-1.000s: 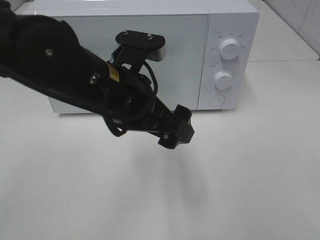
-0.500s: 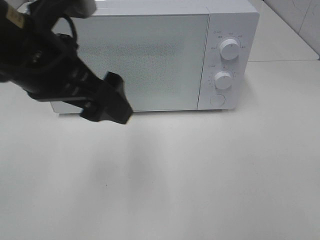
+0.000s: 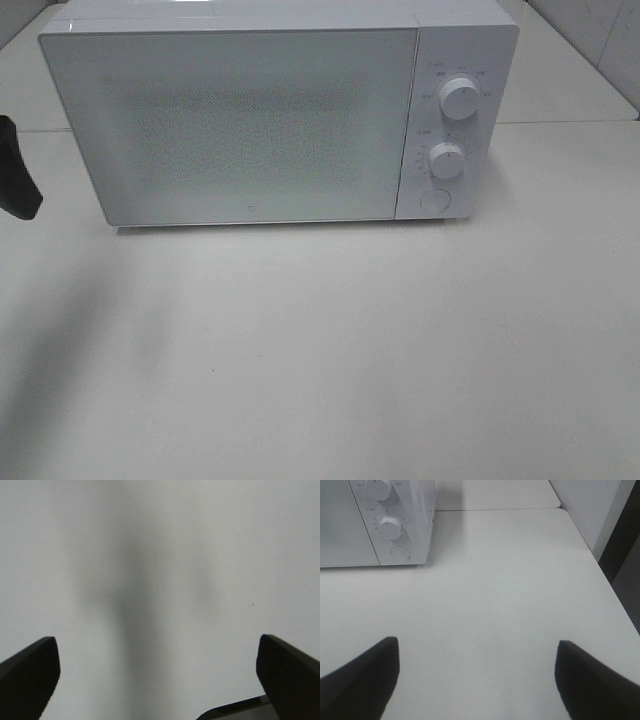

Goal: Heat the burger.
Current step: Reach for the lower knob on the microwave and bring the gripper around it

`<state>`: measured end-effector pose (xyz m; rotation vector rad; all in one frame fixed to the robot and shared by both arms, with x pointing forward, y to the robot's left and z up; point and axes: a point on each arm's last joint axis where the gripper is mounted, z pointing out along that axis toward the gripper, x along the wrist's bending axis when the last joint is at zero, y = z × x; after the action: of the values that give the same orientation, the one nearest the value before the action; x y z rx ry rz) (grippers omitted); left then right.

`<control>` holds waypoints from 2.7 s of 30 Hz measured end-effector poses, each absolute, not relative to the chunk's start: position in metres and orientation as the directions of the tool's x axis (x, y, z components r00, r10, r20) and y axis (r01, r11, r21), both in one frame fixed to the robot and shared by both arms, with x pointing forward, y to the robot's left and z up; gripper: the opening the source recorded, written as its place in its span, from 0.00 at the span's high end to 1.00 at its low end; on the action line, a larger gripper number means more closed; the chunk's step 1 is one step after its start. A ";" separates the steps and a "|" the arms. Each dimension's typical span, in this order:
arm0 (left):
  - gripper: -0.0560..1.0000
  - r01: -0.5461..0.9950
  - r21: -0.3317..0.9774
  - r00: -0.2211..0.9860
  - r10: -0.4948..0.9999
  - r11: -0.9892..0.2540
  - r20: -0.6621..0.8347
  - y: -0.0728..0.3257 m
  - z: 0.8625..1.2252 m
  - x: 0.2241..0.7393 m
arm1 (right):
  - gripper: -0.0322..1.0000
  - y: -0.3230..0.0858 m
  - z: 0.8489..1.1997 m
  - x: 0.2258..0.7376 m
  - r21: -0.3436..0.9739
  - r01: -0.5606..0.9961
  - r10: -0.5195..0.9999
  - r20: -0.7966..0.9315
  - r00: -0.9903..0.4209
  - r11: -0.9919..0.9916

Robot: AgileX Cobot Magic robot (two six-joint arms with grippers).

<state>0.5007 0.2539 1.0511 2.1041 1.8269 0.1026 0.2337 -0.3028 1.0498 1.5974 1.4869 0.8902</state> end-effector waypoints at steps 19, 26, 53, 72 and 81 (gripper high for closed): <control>0.01 0.975 0.199 0.135 0.973 -0.097 -0.189 0.269 1.052 0.448 | 0.24 -0.303 1.050 0.234 0.886 0.463 0.997 -0.009 0.077 -0.028; 0.01 0.953 0.288 0.145 0.975 -0.092 -0.169 0.272 1.055 0.418 | 0.24 -0.303 1.050 0.234 0.886 0.463 0.997 -0.009 0.077 -0.028; 0.01 0.690 0.720 0.207 0.974 -0.076 -0.094 0.283 1.053 0.280 | 0.24 -0.303 1.050 0.234 0.886 0.463 0.997 -0.009 0.077 -0.028; 0.01 0.432 0.901 0.240 0.969 -0.050 -0.061 0.286 1.058 0.228 | 0.24 -0.303 1.050 0.234 0.886 0.463 0.997 -0.009 0.077 -0.028; 0.01 0.436 0.899 0.240 0.969 -0.051 -0.062 0.286 1.057 0.228 | 0.24 -0.303 1.050 0.234 0.886 0.463 0.997 -0.009 0.077 -0.028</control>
<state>0.2285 0.2855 1.0571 1.6353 1.3312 0.7631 0.2337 -0.3028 1.0498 1.5974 1.4869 0.8902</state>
